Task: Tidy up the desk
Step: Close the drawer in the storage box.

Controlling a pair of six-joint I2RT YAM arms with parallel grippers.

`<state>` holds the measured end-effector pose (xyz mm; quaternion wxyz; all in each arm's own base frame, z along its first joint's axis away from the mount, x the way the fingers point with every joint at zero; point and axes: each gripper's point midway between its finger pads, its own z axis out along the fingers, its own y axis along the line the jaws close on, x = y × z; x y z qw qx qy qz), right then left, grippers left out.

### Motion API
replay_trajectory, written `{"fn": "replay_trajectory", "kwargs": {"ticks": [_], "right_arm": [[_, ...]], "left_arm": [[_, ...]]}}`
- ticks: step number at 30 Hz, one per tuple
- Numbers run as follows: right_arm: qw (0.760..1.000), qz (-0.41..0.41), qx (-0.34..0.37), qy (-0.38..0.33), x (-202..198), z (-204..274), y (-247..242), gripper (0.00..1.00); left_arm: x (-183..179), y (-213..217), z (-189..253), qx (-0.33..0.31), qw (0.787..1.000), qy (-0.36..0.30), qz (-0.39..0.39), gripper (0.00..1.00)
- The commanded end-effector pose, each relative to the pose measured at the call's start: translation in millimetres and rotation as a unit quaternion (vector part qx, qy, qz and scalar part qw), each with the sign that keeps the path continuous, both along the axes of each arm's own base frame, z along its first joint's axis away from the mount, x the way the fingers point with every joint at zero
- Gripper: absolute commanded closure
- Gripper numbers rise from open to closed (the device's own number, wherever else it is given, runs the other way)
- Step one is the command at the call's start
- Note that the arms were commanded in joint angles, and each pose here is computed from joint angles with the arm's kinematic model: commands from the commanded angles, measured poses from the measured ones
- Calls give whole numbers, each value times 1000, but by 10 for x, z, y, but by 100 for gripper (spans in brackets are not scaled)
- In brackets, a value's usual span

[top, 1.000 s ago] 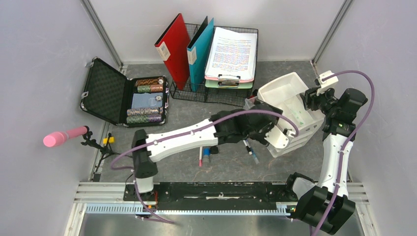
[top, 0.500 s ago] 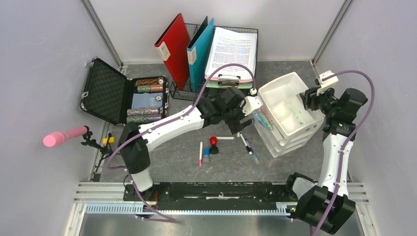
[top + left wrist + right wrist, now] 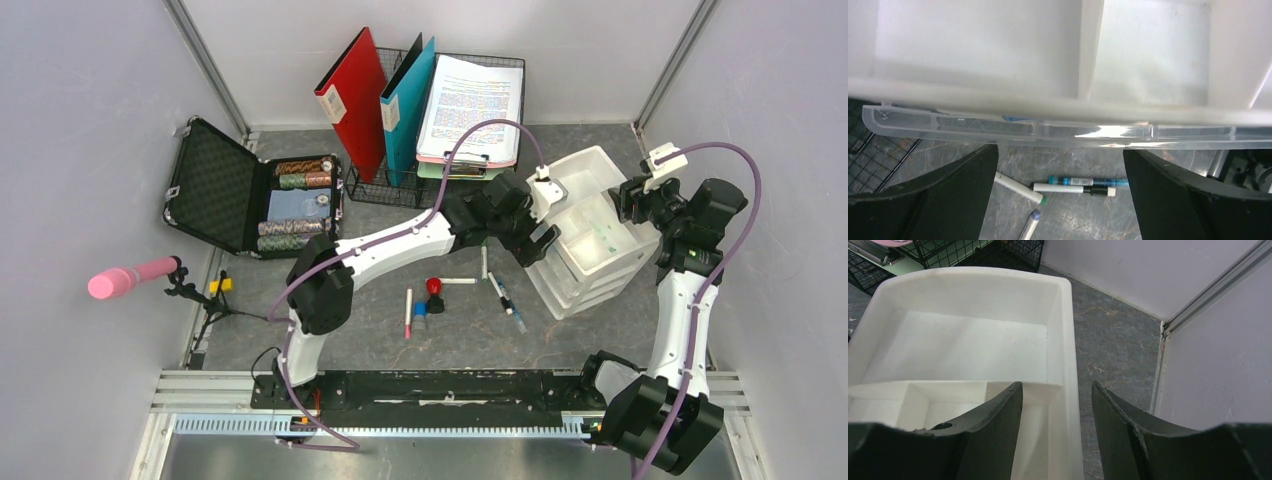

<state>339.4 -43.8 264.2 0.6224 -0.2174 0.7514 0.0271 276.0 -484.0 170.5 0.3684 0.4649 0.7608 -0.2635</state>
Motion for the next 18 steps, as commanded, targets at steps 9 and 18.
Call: {"fn": "replay_trajectory", "kwargs": {"ticks": [9,18], "right_arm": [[986,14,52,161,-281,-948,155,40],[985,14,52,163,-261,-955,142,40]], "left_arm": [[20,-398,432,-102,995,21,-5,0],[43,143,433,-52,998,-26,20,0]]}}
